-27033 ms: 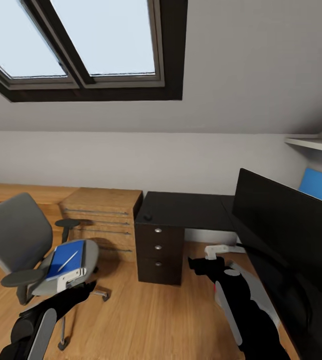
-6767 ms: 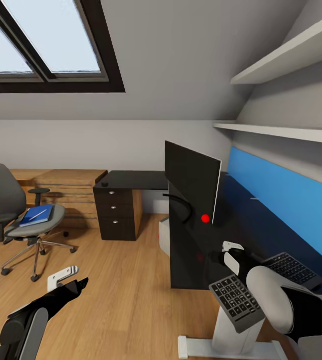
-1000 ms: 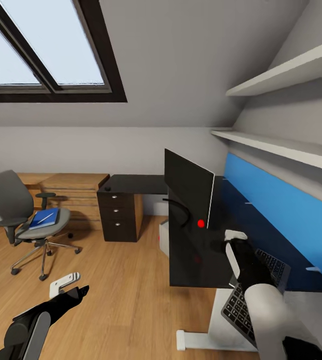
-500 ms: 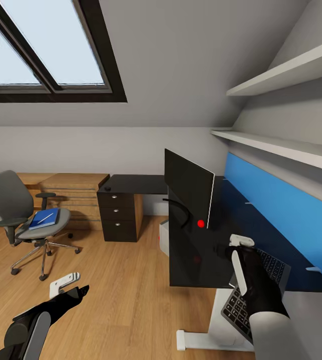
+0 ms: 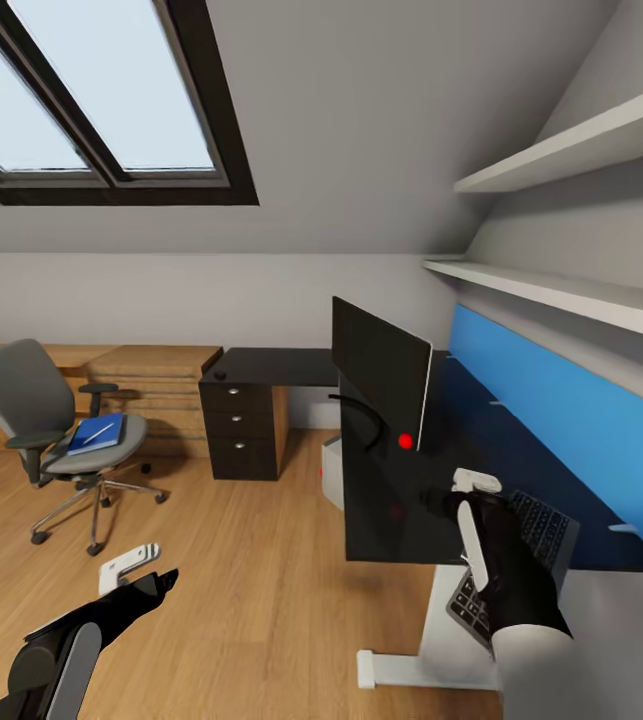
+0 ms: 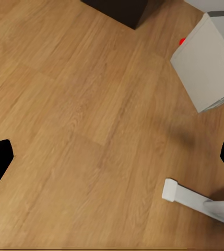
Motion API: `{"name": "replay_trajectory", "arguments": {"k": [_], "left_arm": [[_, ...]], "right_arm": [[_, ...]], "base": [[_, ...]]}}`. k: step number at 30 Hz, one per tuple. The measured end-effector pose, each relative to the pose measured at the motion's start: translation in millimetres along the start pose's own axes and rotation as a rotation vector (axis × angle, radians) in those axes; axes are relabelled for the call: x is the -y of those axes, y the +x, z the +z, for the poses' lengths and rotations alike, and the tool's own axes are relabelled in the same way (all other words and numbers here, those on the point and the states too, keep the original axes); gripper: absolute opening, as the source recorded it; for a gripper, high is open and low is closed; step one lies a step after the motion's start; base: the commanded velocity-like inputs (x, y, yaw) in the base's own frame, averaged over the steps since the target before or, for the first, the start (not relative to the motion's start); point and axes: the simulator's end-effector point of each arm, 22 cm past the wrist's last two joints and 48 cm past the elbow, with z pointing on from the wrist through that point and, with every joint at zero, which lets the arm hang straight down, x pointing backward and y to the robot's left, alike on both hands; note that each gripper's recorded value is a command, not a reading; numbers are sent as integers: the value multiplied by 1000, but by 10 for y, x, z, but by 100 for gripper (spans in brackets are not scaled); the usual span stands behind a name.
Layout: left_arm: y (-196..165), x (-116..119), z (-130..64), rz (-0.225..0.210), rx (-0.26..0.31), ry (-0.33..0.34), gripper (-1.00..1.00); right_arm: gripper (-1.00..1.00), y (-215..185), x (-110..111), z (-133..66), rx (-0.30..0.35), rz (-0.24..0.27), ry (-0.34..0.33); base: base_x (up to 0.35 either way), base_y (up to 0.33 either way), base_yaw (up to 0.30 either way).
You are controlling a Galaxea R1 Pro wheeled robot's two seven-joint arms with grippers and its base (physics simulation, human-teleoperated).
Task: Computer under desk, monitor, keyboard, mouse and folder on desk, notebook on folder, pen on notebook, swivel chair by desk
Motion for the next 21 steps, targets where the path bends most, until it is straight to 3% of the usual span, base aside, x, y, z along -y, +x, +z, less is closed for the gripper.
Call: {"name": "replay_trajectory", "arguments": {"k": [7, 21], "left_arm": [[0, 7, 0, 1, 0, 2, 100], [7, 5, 10, 2, -2, 0, 100]], "right_arm": [[100, -25, -9, -15, 6, 2, -1], [100, -34, -27, -4, 11, 12, -10]], "base": [[-275, 193, -10], [-275, 213, -223]]}}
